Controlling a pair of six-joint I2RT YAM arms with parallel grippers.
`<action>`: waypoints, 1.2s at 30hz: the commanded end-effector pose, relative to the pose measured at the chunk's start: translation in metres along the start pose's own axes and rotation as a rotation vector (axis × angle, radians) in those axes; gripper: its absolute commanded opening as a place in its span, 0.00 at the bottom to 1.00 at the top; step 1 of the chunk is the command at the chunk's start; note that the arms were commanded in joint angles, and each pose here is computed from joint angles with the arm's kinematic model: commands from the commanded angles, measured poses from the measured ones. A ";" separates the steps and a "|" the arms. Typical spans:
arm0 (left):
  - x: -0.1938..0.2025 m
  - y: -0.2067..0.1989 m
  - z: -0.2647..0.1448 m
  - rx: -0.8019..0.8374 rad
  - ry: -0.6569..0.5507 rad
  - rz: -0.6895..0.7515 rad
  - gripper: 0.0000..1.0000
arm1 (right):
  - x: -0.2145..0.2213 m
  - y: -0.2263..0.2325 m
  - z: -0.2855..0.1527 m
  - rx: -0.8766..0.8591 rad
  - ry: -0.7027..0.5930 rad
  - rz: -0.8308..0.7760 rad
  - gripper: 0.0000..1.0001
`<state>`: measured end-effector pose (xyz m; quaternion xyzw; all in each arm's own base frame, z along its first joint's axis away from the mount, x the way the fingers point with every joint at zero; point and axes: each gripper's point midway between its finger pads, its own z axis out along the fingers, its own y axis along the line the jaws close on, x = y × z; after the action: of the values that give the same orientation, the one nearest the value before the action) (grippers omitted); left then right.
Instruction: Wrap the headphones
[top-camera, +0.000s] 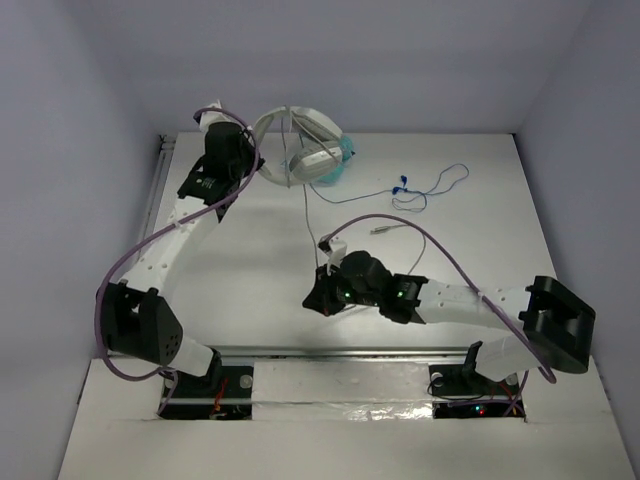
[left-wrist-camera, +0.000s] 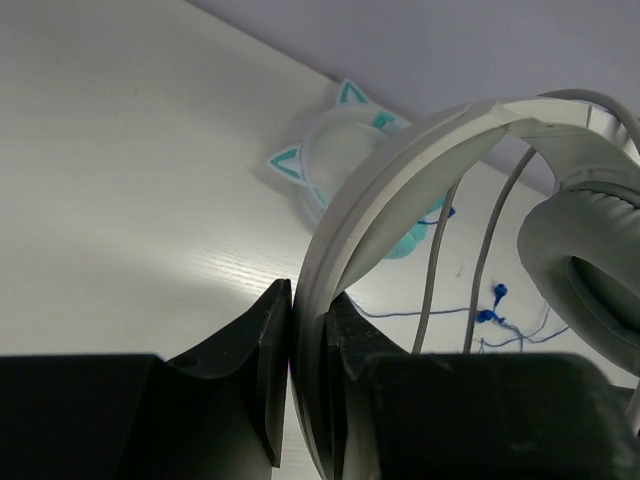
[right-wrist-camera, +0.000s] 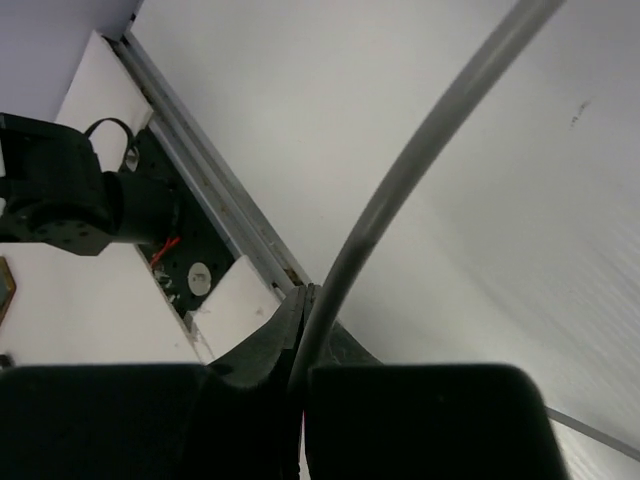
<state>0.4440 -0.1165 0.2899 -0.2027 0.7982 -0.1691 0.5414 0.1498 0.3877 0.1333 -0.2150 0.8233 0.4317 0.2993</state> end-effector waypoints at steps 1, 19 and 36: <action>-0.037 -0.033 -0.005 0.058 -0.188 -0.112 0.00 | -0.012 0.015 -0.009 0.038 0.015 -0.049 0.00; 0.138 -0.047 -0.038 0.134 0.210 0.425 0.00 | -0.108 0.014 -0.119 0.488 -0.046 -0.404 0.00; 0.175 -0.030 -0.108 0.362 0.407 0.662 0.00 | -0.155 -0.058 -0.158 0.828 -0.085 -0.476 0.00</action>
<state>0.2981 -0.2133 0.1802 0.1751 0.8902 -0.1085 0.4063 0.2316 0.2529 0.2558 -0.2676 0.8527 0.0338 0.4473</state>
